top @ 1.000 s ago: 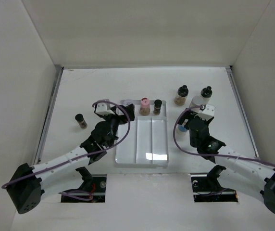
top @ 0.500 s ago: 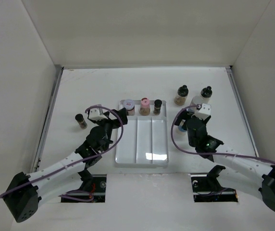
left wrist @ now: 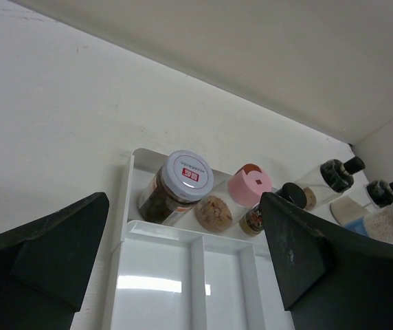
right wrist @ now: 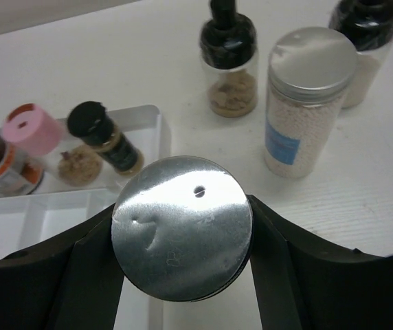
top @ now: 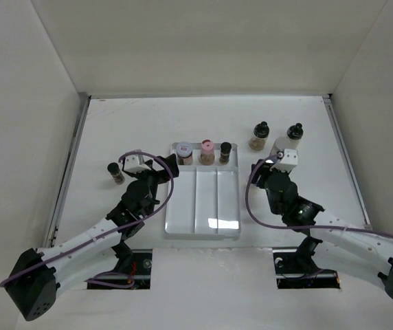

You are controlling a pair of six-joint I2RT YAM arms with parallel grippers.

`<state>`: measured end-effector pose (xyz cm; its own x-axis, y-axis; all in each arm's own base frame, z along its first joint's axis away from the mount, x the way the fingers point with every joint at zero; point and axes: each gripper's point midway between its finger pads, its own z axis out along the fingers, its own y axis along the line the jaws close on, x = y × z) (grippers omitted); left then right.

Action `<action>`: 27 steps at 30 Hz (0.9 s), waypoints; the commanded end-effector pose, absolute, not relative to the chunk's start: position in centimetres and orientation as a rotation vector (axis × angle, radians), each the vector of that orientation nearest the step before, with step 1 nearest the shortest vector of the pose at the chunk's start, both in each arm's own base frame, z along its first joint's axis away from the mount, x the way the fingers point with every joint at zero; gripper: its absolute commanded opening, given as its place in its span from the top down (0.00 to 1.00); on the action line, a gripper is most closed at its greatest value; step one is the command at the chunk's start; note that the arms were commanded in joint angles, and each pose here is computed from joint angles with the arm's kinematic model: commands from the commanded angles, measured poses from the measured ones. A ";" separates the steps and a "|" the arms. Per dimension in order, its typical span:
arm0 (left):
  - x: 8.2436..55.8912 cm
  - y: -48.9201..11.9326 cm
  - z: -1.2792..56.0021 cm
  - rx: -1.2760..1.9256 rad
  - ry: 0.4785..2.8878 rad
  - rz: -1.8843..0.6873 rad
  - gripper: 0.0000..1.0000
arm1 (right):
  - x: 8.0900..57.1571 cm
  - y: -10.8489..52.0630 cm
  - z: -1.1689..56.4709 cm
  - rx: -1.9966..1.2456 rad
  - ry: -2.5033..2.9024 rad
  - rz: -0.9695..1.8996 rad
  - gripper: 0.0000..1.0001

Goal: Organize the condiment bottles

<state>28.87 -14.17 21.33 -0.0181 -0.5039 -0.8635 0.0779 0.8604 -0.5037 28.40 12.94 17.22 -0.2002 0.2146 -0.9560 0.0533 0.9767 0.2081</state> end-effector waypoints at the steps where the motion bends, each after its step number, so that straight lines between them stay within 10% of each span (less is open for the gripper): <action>1: 29.0 -14.1 21.8 -0.369 1.499 -0.502 0.06 | 28.6 15.8 23.6 0.195 1.637 0.276 0.48; 27: 27.8 -3.2 22.2 -0.692 1.340 -0.342 0.07 | 30.5 42.7 22.1 -0.205 1.667 0.561 0.42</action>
<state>28.17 -4.00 21.95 0.1904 -0.5758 -0.7951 -0.1513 0.7830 -0.6033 29.69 39.79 17.17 -0.2659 0.0423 -0.9631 -0.4084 0.9000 0.1523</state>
